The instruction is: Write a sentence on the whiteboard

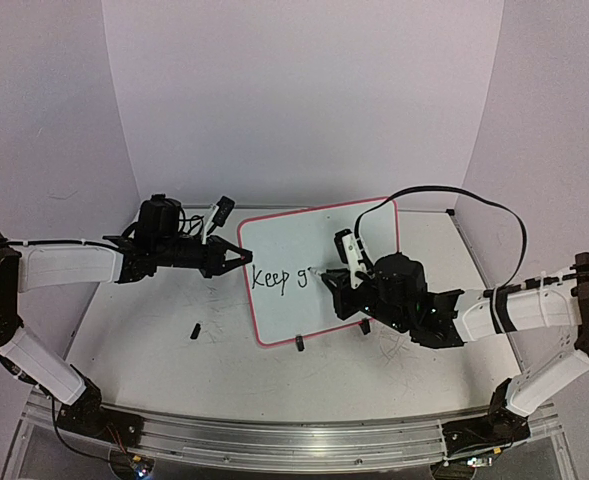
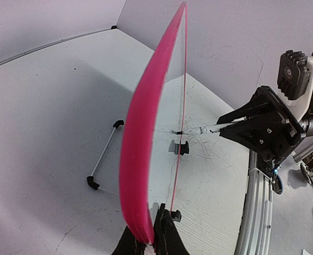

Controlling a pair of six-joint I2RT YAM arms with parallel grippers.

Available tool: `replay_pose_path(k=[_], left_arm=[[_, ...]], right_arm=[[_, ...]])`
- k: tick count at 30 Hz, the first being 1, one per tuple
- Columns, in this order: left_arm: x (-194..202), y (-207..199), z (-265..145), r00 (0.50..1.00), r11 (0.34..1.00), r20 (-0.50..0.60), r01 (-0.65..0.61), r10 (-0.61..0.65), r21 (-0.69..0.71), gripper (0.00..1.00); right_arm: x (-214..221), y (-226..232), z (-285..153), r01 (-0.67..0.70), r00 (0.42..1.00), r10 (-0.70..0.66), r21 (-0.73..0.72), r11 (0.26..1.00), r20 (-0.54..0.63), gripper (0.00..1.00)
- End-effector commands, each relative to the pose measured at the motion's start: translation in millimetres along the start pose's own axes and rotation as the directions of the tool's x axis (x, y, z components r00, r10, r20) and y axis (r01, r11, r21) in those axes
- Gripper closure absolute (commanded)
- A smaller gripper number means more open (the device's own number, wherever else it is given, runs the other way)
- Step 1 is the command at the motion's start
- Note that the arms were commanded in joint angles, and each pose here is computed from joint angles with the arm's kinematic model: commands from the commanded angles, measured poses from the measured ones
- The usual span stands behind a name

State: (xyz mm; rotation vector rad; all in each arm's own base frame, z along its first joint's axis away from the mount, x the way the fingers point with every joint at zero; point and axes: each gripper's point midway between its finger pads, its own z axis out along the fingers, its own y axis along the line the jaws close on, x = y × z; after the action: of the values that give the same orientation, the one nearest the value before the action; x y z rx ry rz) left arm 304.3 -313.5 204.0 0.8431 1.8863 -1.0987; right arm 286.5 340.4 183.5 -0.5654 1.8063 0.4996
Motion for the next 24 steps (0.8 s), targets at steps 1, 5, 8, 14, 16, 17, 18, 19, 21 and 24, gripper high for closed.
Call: replay_pose_path(k=[1,5,8,14,16,17,18,19,21,24], left_arm=[[-15,23,-6,0.995,0.985,0.022,-0.097,0.101,-0.144,1.0],[-16,23,-7,0.994,0.985,0.024,-0.098,0.102,-0.146,1.0],[-15,23,-7,0.995,0.985,0.023,-0.097,0.101,-0.145,1.0],[-14,24,-6,0.995,0.985,0.02,-0.096,0.1,-0.146,1.0],[-14,24,-6,0.995,0.985,0.02,-0.096,0.1,-0.145,1.0],[-14,24,-6,0.995,0.985,0.02,-0.095,0.099,-0.146,1.0],[-14,24,-6,0.995,0.985,0.02,-0.096,0.099,-0.144,1.0],[-14,24,-6,0.995,0.985,0.02,-0.096,0.1,-0.145,1.0],[-15,24,-6,0.995,0.985,0.021,-0.096,0.1,-0.146,1.0],[-15,24,-6,0.995,0.985,0.022,-0.096,0.1,-0.145,1.0]], right_arm=[[-3,4,-2,-0.018,1.0,0.018,-0.019,1.0,0.007,1.0],[-1,3,-3,-0.016,1.0,0.016,-0.017,1.0,0.0,1.0],[-1,2,-4,-0.014,1.0,0.014,-0.014,1.0,-0.004,1.0],[3,0,-7,-0.012,1.0,0.012,-0.008,1.0,-0.01,1.0],[4,-1,-7,-0.011,1.0,0.011,-0.004,1.0,-0.013,1.0],[4,-2,-7,-0.012,1.0,0.012,0.0,1.0,-0.013,1.0],[4,-3,-8,-0.012,1.0,0.012,0.004,1.0,-0.014,1.0],[4,-3,-8,-0.011,1.0,0.012,0.009,1.0,-0.013,1.0],[2,-6,-9,-0.013,1.0,0.013,0.022,1.0,-0.007,1.0],[0,-10,-8,-0.016,1.0,0.016,0.048,0.999,0.002,1.0]])
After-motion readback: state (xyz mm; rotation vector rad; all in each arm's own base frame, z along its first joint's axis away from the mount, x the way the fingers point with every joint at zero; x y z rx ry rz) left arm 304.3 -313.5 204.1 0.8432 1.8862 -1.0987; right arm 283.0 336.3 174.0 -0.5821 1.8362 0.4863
